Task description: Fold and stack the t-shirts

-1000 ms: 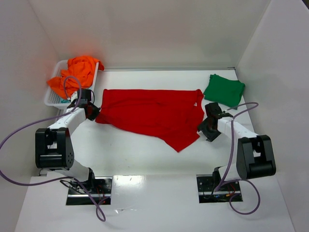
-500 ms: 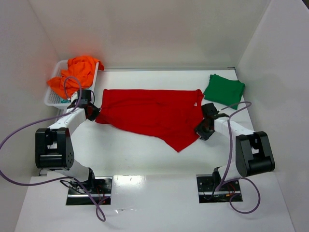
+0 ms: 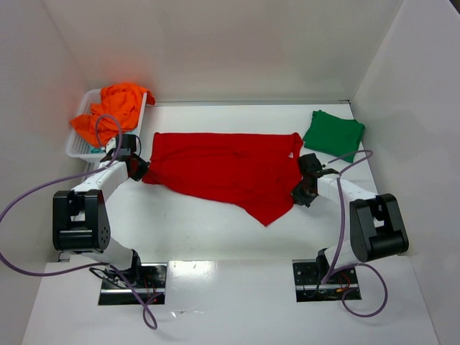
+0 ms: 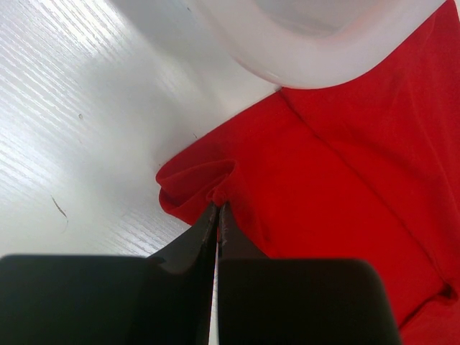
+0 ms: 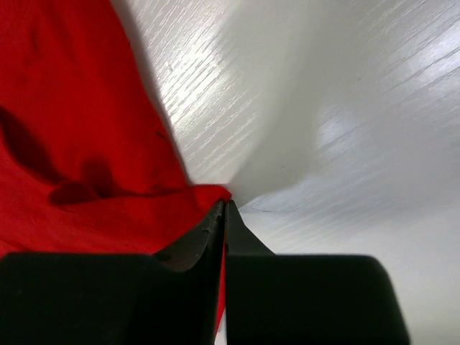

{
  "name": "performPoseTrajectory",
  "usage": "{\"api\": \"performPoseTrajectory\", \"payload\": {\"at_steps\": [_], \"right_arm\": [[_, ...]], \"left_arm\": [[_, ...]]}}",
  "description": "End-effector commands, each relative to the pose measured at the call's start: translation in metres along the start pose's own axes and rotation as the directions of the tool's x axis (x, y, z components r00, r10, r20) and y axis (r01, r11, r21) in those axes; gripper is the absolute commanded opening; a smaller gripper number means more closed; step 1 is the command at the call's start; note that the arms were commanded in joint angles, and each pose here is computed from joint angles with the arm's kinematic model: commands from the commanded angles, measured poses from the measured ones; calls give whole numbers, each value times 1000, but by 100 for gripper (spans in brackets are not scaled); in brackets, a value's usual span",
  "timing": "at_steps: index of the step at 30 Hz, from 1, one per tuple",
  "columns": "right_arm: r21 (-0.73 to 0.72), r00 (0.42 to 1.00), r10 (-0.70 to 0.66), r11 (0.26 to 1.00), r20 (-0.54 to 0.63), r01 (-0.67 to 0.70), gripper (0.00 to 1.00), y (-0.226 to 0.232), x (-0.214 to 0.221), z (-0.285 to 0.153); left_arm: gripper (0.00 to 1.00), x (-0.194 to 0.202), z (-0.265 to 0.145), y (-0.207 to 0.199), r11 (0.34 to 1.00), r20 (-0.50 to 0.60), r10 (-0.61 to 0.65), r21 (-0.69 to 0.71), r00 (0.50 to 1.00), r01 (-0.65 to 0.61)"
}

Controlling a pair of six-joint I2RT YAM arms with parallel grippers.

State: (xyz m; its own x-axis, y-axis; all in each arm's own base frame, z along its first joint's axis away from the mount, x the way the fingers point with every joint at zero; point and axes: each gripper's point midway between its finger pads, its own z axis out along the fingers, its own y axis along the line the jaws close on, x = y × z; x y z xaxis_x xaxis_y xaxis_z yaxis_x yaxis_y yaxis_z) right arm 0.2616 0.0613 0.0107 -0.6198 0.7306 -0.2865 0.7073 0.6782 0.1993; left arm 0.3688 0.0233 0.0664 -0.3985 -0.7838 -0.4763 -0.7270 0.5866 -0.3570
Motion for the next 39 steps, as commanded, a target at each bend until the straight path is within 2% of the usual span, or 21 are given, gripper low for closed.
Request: {"api": "performPoseTrajectory", "payload": {"at_steps": [1,7,18,21,24,31,39], "right_arm": [[35,998,-9,999,68,7,0,-5,-12,-5],[-3,989,17,1000,144,-16,0,12,-36,-30],[-225,959,60,974,278,5,0,80,-94,-100],[-272,953,72,962,293,11,0,95,-106,-108],[-306,947,91,952,308,8,0,107,-123,-110],[-326,930,111,945,351,10,0,127,-162,-106],[-378,930,99,925,354,46,0,166,-182,-95]], "left_arm": [[0,-1,2,0,1000,3,1,4,1000,-1],[0,-11,-7,-8,1000,26,4,30,1000,-5],[0,-50,-32,-38,984,137,131,107,982,-146],[0,-61,-38,-52,976,170,142,143,975,-167],[0,-72,-43,-66,967,199,148,177,969,-184],[0,-77,-18,-76,966,184,175,158,967,-205],[0,-80,5,-88,966,168,180,157,969,-206]]}}
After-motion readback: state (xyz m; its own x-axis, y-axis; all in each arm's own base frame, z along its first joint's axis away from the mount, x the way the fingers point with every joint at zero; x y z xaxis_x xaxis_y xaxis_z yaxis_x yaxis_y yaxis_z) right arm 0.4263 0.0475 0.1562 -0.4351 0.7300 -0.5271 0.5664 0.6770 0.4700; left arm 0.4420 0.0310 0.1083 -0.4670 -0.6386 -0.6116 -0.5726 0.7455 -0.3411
